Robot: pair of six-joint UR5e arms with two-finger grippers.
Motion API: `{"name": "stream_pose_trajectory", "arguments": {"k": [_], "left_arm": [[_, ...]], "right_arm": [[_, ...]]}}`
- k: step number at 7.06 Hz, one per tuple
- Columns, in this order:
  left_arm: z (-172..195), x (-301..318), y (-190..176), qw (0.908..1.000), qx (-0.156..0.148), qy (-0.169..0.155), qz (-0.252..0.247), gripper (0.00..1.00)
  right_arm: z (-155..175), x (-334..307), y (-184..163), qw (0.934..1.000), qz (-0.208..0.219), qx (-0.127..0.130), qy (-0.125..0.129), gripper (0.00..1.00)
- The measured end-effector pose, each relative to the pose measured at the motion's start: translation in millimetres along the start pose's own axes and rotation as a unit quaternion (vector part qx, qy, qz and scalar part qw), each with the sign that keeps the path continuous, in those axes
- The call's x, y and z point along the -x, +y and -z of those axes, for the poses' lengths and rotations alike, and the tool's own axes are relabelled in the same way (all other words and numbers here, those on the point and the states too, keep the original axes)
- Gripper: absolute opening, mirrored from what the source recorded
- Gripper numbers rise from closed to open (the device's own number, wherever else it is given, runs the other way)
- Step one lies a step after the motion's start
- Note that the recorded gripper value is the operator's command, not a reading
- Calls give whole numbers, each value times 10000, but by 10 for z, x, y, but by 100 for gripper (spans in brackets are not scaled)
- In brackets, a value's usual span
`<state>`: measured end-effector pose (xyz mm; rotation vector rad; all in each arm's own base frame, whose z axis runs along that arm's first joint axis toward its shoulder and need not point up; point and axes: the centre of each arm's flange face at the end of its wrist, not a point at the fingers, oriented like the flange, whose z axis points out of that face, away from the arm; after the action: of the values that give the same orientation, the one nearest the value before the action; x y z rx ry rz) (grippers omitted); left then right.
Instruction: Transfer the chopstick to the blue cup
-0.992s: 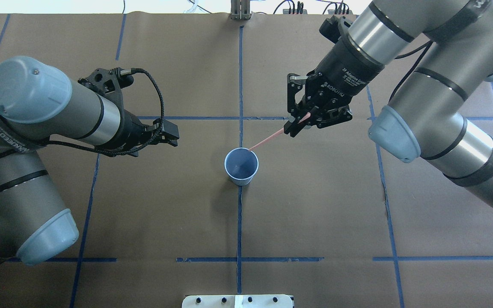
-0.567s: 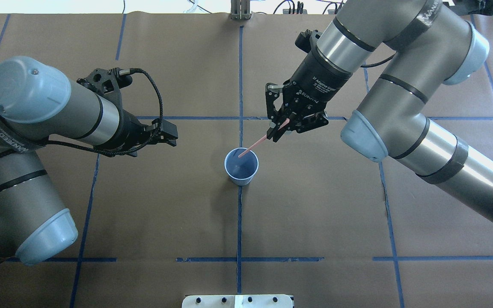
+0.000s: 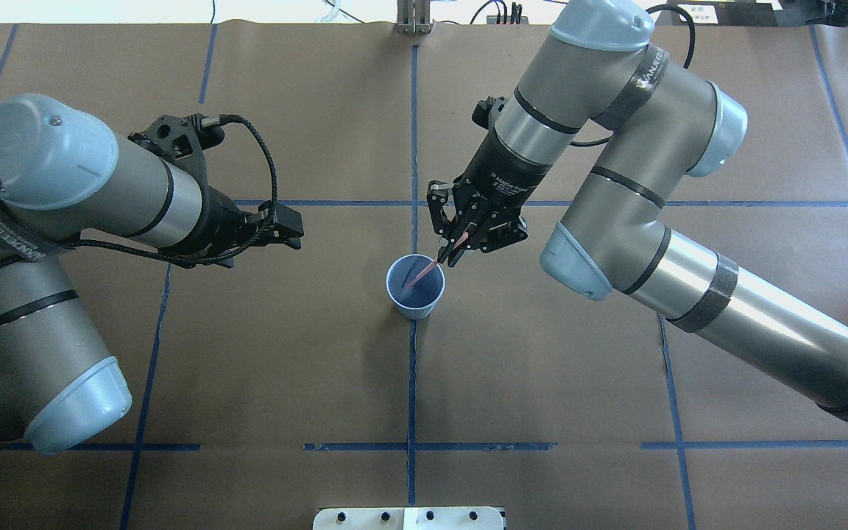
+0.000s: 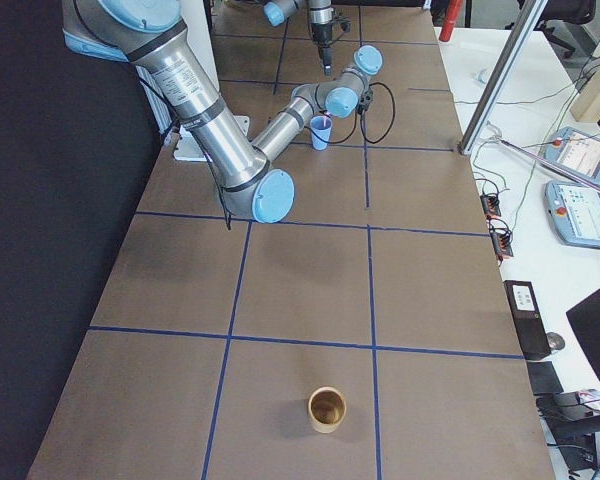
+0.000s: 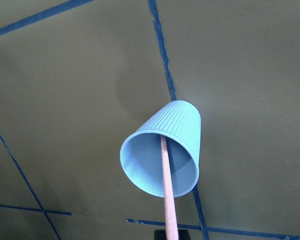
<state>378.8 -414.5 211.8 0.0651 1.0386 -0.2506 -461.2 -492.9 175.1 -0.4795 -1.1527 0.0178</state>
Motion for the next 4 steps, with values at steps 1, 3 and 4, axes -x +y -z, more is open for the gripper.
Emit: {"name": "stream_pose_trajectory", "arguments": {"k": [1, 3, 4], "left_arm": [[15, 10, -24, 10000, -18, 1, 4, 100], [5, 248, -162, 9998, -72, -173, -99, 100], [11, 501, -287, 9990, -91, -337, -295, 100]], "right_arm": [[-56, 27, 4, 10000, 13, -4, 24, 100], [167, -35, 33, 9998, 43, -195, -72, 100], [603, -379, -11, 9984, -51, -535, -194, 100]]}}
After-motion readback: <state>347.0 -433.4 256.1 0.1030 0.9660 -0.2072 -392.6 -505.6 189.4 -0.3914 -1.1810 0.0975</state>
